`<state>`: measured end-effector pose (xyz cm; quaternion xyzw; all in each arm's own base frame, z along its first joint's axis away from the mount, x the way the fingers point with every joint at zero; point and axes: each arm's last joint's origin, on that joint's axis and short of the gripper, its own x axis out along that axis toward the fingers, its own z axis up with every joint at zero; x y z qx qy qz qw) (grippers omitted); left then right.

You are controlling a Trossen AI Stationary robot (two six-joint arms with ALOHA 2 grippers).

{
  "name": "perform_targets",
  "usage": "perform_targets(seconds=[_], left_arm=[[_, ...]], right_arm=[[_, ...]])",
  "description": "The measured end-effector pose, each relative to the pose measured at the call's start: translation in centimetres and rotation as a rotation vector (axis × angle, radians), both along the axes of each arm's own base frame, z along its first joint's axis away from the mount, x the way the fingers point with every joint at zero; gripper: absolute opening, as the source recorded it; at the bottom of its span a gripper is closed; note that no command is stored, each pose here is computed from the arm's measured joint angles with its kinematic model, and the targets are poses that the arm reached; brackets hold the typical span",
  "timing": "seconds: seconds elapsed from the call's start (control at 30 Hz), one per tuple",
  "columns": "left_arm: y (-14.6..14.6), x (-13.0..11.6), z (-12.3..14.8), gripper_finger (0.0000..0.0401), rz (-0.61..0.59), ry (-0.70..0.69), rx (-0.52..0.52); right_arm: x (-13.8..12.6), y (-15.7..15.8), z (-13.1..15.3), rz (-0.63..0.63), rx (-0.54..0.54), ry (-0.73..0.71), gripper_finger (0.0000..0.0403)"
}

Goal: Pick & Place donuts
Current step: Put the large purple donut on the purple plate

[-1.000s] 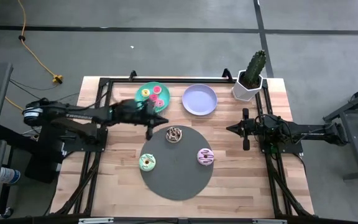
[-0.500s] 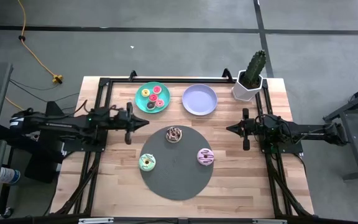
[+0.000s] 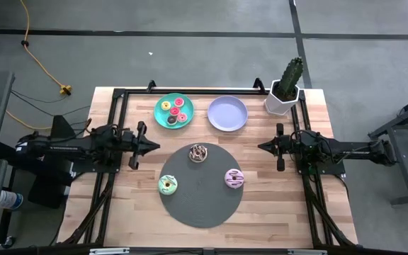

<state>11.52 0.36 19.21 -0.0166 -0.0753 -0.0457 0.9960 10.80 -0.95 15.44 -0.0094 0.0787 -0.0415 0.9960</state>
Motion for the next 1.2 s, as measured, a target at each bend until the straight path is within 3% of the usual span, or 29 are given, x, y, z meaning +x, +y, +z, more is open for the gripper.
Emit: perform_targets(seconds=[0.3, 0.63, 0.87, 1.2], left_arm=[[-0.2, -0.8, -0.3, 0.0, -0.034, -0.051, 0.04], [-0.1, -1.8, -1.7, 0.0, 0.048, 0.049, 0.192], [-0.1, -1.8, -2.0, 0.0, 0.028, 0.08, 0.202], [0.2, -1.8, -2.3, 0.0, 0.147, 0.12, 0.25]], right_arm=[[0.0, 0.0, 0.0, 0.0, 0.0, 0.001, 0.0], [0.0, 0.0, 0.0, 0.0, 0.0, 0.0, 0.0], [0.0, 0.0, 0.0, 0.001, 0.0, 0.002, 0.0], [0.0, 0.0, 0.0, 0.0, 0.0, 0.001, 0.0]])
